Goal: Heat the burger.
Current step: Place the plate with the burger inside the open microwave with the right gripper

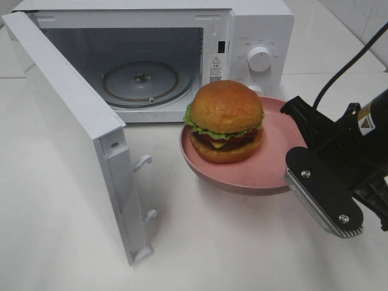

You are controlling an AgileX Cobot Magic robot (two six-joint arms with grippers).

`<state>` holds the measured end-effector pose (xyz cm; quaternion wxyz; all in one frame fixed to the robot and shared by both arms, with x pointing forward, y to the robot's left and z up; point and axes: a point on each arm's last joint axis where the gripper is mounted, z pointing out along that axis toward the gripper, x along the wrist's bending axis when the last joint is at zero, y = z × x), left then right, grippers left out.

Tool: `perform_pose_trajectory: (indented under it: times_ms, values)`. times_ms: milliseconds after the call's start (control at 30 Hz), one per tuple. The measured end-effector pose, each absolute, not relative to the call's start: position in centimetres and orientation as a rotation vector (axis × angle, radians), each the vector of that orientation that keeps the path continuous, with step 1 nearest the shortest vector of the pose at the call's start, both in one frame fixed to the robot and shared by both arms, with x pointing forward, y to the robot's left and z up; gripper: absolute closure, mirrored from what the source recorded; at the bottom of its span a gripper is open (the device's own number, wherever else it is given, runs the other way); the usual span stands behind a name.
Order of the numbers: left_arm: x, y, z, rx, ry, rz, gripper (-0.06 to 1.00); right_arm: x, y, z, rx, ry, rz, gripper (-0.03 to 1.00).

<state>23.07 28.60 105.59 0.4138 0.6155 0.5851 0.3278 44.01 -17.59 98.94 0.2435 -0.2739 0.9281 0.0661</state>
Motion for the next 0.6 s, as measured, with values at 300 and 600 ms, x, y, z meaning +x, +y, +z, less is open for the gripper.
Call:
perform_pose_trajectory:
  times_ms: [300, 600]
  values:
    - [23.1, 28.6, 105.6, 1.547, 1.471, 0.824, -0.02, 44.9, -16.2, 100.0, -0.765, 2.514, 0.208, 0.92]
    - [23.1, 28.6, 105.6, 1.547, 1.471, 0.824, -0.02, 46.6, -14.8, 100.1, -0.750, 2.555, 0.232, 0.92]
